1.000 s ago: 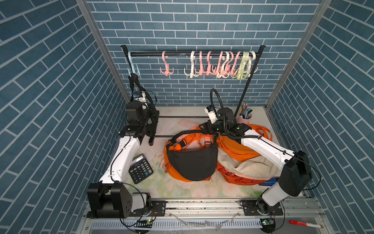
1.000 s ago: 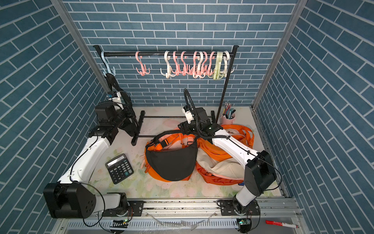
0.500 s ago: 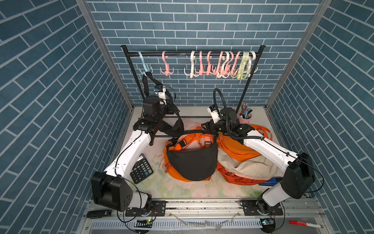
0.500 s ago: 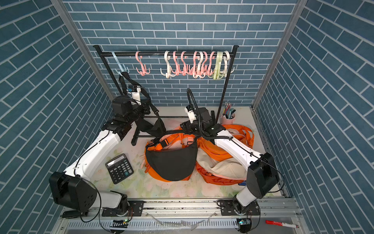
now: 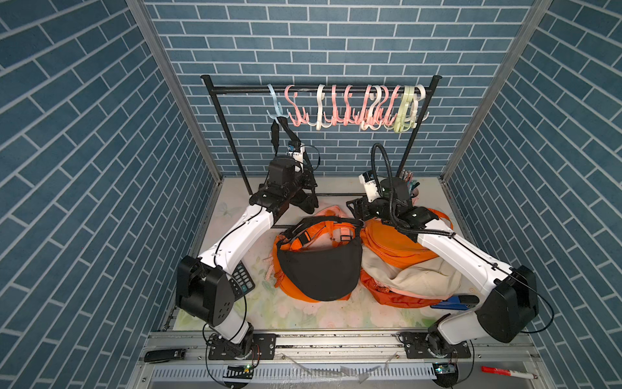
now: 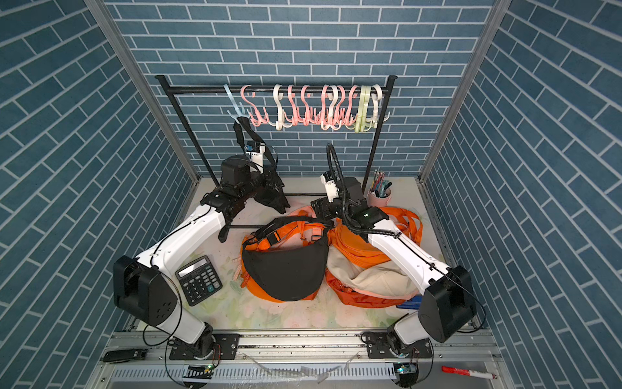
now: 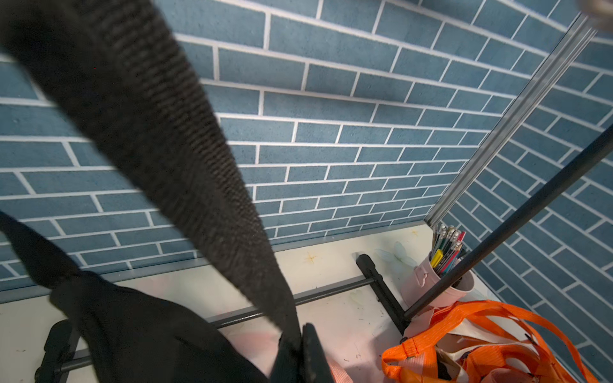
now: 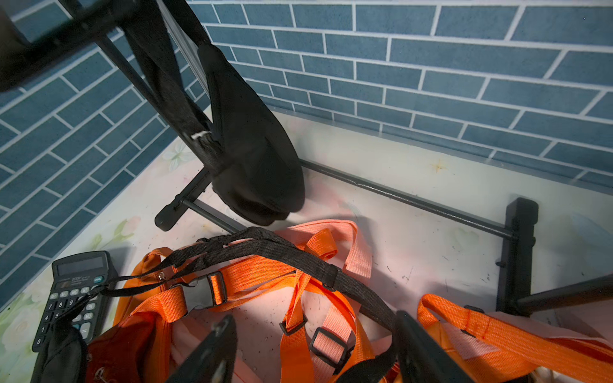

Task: Take the bag off the hook
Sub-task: Pick up the bag from the hook.

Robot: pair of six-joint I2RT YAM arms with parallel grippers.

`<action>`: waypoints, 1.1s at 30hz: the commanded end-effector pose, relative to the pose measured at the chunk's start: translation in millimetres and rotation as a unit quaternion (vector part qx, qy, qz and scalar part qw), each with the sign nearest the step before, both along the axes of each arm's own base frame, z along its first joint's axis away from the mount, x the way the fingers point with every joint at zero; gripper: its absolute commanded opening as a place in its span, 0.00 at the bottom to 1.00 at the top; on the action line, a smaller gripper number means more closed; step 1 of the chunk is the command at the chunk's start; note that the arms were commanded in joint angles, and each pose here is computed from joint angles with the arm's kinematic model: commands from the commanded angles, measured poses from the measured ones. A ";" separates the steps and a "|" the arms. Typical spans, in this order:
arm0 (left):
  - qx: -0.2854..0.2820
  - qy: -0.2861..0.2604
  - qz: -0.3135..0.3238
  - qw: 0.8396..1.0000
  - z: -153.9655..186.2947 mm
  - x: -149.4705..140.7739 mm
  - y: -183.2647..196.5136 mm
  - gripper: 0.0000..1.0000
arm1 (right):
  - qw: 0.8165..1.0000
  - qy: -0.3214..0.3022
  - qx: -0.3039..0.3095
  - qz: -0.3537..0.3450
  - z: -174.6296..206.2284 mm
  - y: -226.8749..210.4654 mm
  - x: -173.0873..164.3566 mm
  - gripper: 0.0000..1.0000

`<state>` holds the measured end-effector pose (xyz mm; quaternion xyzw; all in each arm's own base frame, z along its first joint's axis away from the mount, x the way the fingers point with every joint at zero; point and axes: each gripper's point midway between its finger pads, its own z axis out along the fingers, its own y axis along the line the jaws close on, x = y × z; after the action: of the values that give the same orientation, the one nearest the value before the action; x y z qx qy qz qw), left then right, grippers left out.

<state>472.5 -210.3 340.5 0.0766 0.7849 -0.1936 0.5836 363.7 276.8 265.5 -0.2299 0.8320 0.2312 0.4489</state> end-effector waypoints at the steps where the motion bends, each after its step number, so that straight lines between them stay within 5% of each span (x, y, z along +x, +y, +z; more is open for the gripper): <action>1: -0.005 -0.021 0.008 1.000 14.0 0.0 1.9 0.34 | 1.000 0.014 -0.005 -0.010 1.5 -7.6 -4.5 0.74; 4: 0.000 -0.023 0.009 1.000 14.7 -5.1 5.1 0.51 | 1.000 0.012 -0.004 -0.010 5.5 -8.0 -4.0 0.75; 15: 0.008 -0.051 0.026 0.998 34.6 -43.4 30.9 0.84 | 1.000 -0.010 -0.007 -0.002 35.3 -4.8 3.3 0.75; 33: 0.030 -0.076 0.099 0.992 47.2 -114.1 103.3 0.98 | 0.996 -0.029 0.028 0.074 81.1 36.1 13.2 0.75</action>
<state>362.9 -124.1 397.0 0.0419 0.7379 -0.1335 0.6603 380.2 302.9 340.6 -0.2546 0.8048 0.2700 0.4632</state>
